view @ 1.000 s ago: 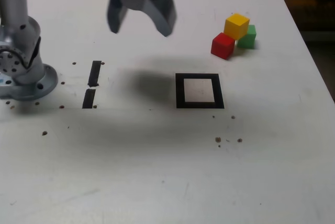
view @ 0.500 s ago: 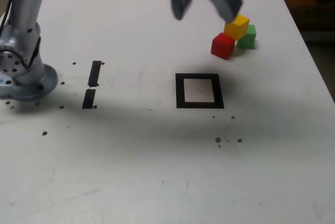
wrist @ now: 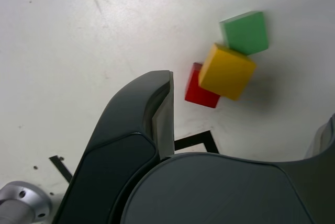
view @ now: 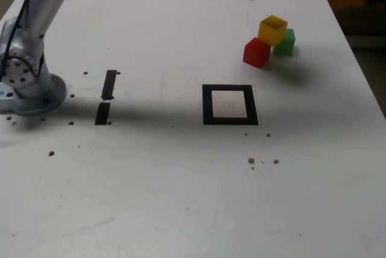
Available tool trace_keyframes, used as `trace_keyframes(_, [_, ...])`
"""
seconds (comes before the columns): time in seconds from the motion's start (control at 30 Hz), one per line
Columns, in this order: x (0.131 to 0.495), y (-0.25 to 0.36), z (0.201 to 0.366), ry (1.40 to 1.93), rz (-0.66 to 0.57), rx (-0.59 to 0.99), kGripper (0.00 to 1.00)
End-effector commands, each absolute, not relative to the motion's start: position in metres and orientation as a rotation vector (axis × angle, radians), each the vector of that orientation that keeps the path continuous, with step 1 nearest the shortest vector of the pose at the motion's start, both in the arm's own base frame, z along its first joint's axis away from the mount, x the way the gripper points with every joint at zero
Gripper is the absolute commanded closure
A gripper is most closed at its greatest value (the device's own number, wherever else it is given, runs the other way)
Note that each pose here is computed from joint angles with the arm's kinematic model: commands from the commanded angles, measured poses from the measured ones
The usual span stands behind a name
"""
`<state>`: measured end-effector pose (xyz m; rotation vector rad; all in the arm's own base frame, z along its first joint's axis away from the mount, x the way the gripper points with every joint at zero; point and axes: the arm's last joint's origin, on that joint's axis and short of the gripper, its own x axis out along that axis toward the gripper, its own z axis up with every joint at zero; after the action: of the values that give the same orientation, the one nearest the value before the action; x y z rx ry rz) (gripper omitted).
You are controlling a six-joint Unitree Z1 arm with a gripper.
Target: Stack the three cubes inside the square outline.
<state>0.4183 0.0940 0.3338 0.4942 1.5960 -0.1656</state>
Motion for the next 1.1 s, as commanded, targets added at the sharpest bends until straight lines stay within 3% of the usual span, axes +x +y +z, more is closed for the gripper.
trace_keyframes(0.0, [0.419,0.096,0.330,1.613,-0.174,0.488,0.01])
trace_keyframes(0.43, [0.431,0.095,0.284,1.717,-0.228,0.474,0.05])
trace_keyframes(0.73, [0.444,0.100,0.254,1.721,-0.226,0.472,0.17])
trace_keyframes(1.07, [0.449,0.103,0.253,1.685,-0.208,0.472,0.53])
